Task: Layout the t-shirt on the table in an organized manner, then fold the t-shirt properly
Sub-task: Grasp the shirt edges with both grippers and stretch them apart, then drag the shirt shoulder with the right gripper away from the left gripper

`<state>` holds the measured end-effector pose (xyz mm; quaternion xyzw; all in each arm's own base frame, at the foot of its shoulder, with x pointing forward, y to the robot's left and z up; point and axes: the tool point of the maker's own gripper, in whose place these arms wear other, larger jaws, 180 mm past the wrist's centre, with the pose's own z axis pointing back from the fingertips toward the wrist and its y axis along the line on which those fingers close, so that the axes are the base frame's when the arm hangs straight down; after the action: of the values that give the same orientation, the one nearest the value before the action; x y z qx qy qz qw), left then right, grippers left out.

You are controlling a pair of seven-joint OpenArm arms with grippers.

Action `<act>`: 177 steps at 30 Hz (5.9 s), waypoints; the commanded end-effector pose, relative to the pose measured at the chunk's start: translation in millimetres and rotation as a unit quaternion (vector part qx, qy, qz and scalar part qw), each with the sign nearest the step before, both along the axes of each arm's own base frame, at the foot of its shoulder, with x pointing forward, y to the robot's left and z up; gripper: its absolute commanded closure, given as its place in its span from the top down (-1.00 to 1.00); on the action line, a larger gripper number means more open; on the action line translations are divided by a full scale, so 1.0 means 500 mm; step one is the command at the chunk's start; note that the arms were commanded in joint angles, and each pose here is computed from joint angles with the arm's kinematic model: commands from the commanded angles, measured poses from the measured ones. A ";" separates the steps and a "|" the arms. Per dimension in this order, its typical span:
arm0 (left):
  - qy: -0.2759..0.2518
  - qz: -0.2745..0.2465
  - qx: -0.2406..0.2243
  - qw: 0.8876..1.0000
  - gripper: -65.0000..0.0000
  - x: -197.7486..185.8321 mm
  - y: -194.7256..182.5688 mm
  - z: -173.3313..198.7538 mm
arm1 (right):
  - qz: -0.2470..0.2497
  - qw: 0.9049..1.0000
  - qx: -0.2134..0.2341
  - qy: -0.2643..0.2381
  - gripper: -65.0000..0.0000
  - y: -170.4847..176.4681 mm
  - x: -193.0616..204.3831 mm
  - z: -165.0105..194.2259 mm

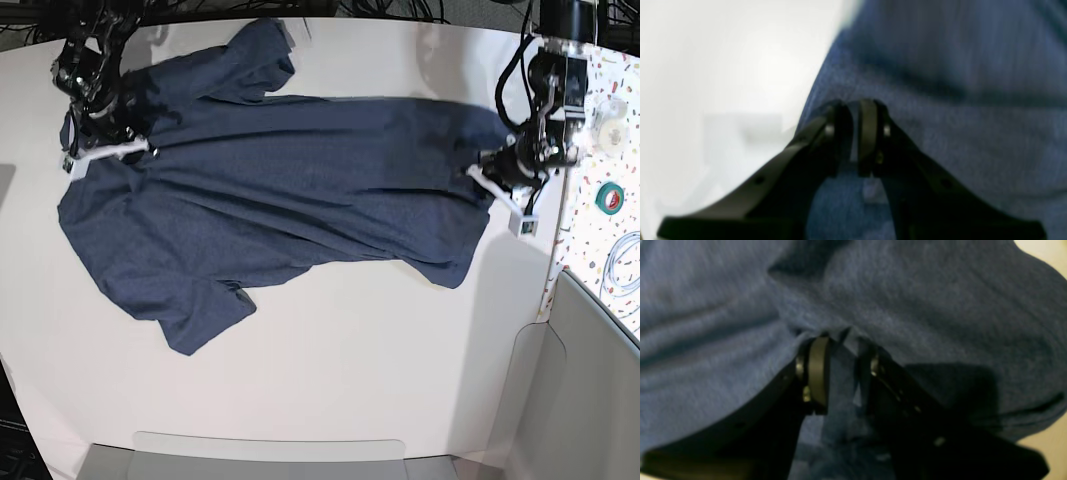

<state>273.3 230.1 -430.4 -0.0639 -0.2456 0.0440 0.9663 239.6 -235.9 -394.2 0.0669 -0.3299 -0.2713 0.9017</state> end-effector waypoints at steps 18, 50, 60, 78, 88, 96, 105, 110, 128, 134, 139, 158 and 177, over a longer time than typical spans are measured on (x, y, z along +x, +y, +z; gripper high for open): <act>0.004 0.071 0.014 0.997 -0.75 0.118 0.087 0.004 | -0.010 0.997 0.073 0.011 -0.52 0.028 0.149 -0.049; -0.091 0.059 0.024 0.994 -0.53 -0.033 0.070 0.197 | 0.157 0.973 0.152 -0.078 -0.25 0.253 0.026 0.145; -0.069 0.058 0.027 0.996 -0.53 -0.076 0.069 0.164 | 0.187 0.978 0.086 -0.039 -0.25 0.260 -0.021 0.098; -0.060 0.057 0.026 0.996 -0.53 -0.088 0.067 0.155 | -0.105 0.991 0.062 -0.059 -0.25 0.129 0.053 0.114; -0.060 0.057 0.026 0.996 -0.53 -0.088 0.067 0.155 | -0.167 0.983 0.070 -0.020 -0.25 0.107 0.033 0.077; -0.059 0.059 0.019 0.996 -0.53 -0.089 0.059 0.152 | -0.204 0.976 0.068 -0.007 -0.25 0.063 0.034 0.052; -0.058 0.059 0.019 0.996 -0.53 -0.091 0.059 0.151 | -0.205 0.976 0.070 -0.018 -0.25 0.062 0.050 0.063; -0.058 0.059 0.019 0.996 -0.53 -0.091 0.059 0.151 | -0.204 0.976 0.072 -0.023 -0.25 0.062 0.064 0.067; -0.059 0.059 0.019 0.996 -0.53 -0.088 0.059 0.153 | -0.205 0.976 0.074 0.013 -0.77 0.066 0.056 0.020; -0.059 0.059 0.019 0.996 -0.53 -0.088 0.059 0.153 | -0.198 0.976 0.088 0.027 -1.00 0.079 0.052 0.015; -0.060 0.059 0.019 0.996 -0.53 -0.086 0.059 0.154 | -0.192 0.977 0.089 0.001 -1.00 0.082 0.055 0.053; -0.058 0.059 0.019 0.996 -0.53 -0.090 0.059 0.152 | -0.160 0.978 0.117 0.066 -1.00 0.092 -0.116 0.026; -0.060 0.059 0.018 0.996 -0.53 -0.087 0.058 0.153 | -0.262 0.962 0.026 0.069 -1.00 -0.116 -0.206 0.052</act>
<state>224.2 257.4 -362.7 -0.0371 -0.2925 0.0994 0.9504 133.9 -290.7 -373.9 -0.0147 -0.2550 -0.5141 0.8188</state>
